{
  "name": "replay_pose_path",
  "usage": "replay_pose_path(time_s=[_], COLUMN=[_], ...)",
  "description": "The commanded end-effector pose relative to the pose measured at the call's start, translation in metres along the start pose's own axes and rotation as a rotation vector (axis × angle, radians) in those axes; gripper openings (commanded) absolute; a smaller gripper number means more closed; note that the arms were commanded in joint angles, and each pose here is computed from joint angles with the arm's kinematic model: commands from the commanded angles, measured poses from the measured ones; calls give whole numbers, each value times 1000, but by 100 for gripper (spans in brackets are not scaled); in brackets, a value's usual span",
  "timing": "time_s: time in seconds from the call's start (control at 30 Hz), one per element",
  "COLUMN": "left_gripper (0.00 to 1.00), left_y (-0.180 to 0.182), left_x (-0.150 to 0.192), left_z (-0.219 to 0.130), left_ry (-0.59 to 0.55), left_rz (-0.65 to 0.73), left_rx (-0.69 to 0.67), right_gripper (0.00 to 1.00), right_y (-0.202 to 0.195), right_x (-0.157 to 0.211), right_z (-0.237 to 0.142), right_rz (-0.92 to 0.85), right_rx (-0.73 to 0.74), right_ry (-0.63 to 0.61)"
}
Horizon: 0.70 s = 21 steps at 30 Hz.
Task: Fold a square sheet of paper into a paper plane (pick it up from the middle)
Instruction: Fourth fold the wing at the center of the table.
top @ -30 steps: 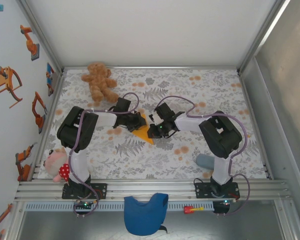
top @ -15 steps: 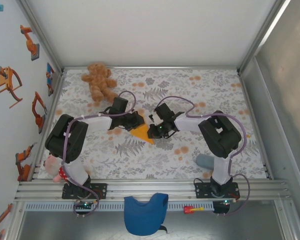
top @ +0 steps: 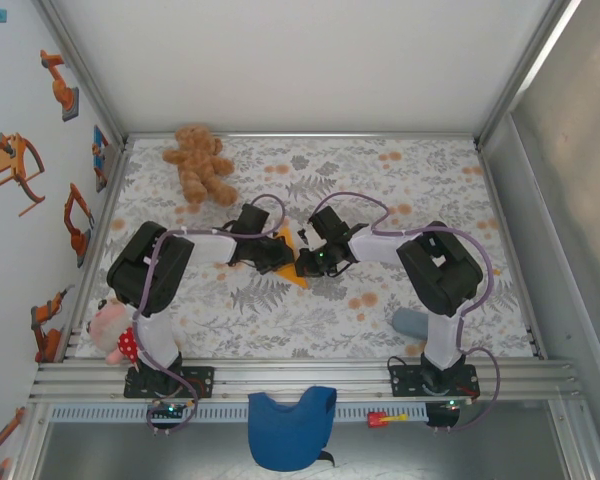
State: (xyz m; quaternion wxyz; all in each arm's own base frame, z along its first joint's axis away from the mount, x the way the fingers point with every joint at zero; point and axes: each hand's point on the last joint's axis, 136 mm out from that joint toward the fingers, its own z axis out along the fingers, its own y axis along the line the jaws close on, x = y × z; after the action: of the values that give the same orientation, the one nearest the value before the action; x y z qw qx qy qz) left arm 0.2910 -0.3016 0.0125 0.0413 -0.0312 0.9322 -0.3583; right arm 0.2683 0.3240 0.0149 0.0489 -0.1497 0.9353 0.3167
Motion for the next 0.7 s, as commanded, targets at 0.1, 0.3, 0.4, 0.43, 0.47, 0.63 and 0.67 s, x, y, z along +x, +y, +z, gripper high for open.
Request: replay_pose_path(time_s=[0.1, 0.3, 0.4, 0.43, 0.47, 0.63, 0.67], left_gripper=[9, 9, 9, 9, 9, 9, 9], left_y=[42, 56, 65, 68, 73, 88, 89], left_x=[-13, -35, -48, -53, -56, -75, -78], left_z=[-2, -16, -22, -25, -27, -39, -42], left_ry=[-9, -45, -67, -74, -79, -120, -130], left_rz=[-25, -38, -44, -48, -56, -87, -86], left_rx=[-140, -154, -160, -162, -165, -157, -157], right_gripper=[0, 0, 0, 0, 0, 0, 0], right_y=[-74, -90, -93, -93, -94, -94, -94], right_x=[57, 71, 74, 75, 75, 76, 76], right_z=[9, 7, 7, 7, 7, 7, 7], right_rz=[120, 145, 157, 158, 162, 166, 168], right_rx=[298, 349, 357, 359, 360, 360, 359], right_ry=[161, 191, 196, 197, 197, 196, 196])
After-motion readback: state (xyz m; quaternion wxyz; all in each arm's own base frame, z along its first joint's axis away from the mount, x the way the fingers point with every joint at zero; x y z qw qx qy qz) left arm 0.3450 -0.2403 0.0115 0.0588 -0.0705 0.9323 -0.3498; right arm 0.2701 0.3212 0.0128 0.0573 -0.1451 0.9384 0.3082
